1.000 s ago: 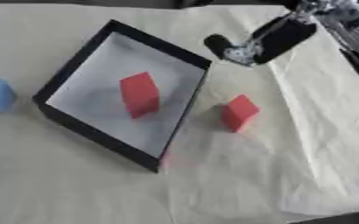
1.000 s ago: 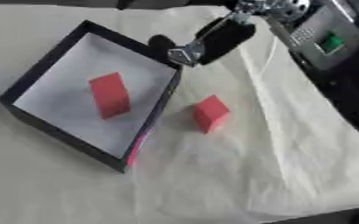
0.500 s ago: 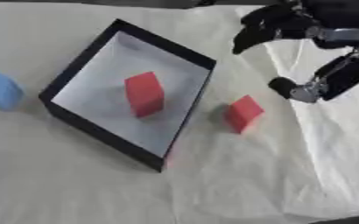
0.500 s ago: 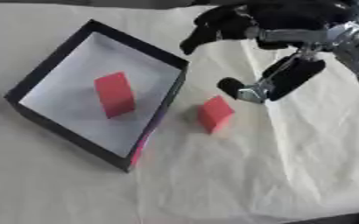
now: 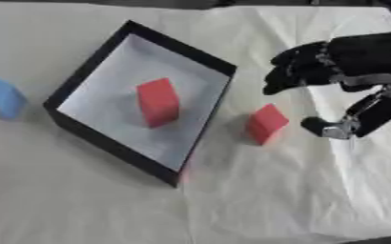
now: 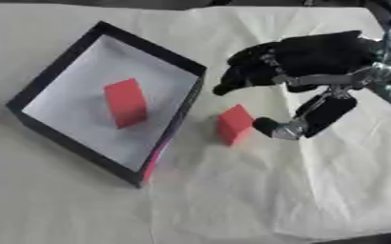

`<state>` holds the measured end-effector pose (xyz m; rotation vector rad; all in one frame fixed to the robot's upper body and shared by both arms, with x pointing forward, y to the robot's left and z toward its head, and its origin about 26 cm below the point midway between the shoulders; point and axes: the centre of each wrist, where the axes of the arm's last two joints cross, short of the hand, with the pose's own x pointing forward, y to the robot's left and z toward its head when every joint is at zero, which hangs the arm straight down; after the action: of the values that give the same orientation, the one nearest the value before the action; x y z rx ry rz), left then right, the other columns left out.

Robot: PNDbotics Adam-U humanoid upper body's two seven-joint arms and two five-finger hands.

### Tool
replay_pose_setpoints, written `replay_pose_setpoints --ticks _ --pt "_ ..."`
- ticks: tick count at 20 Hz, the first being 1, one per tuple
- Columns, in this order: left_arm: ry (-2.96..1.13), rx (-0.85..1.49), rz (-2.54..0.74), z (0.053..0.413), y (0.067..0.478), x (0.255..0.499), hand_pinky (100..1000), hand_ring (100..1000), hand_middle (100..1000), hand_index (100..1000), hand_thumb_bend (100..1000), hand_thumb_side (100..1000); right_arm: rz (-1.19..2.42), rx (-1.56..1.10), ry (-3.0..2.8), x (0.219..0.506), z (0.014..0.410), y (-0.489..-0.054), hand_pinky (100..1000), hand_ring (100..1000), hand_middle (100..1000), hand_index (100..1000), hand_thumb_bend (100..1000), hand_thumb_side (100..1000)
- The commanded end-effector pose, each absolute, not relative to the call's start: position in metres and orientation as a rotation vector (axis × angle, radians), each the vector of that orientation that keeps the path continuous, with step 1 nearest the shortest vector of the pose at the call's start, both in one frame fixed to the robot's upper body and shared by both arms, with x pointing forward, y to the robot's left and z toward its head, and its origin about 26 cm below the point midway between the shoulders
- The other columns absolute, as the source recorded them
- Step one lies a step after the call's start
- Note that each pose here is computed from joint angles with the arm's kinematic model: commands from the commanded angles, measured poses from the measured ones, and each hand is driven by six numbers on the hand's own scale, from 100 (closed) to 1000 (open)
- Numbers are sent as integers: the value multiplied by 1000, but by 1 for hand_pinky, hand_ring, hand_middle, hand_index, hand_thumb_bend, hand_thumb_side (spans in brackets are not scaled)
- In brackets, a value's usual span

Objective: Pick up objects on the table and place them in the box.

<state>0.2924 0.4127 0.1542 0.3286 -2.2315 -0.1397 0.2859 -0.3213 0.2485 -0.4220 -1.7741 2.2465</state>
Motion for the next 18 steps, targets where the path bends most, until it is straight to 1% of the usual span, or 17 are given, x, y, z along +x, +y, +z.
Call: replay_pose_setpoints --ticks 1,4,10,11,12,18 --pt "-2246 340 -176 164 415 292 855 893 789 750 100 679 2275 -477 -1714 283 249 -316 960 873 815 987 100 337" --pt "-2243 334 -176 163 414 293 855 894 790 750 100 681 2263 -487 -1685 284 242 -311 956 860 806 1000 100 325" --pt "-2233 327 -176 159 414 292 856 896 791 750 100 684 2249 -521 -1630 286 232 -300 957 861 798 999 100 297" --pt "-2232 326 -176 159 414 292 856 897 791 750 100 671 2246 -523 -1631 286 232 -299 955 858 792 995 100 290" --pt "-2231 325 -177 158 414 292 856 897 792 749 100 685 2244 -525 -1629 286 232 -298 954 856 788 994 100 288" --pt "-2227 321 -179 157 413 293 857 899 793 749 100 686 2222 -528 -1557 289 225 -296 953 853 771 988 100 268"
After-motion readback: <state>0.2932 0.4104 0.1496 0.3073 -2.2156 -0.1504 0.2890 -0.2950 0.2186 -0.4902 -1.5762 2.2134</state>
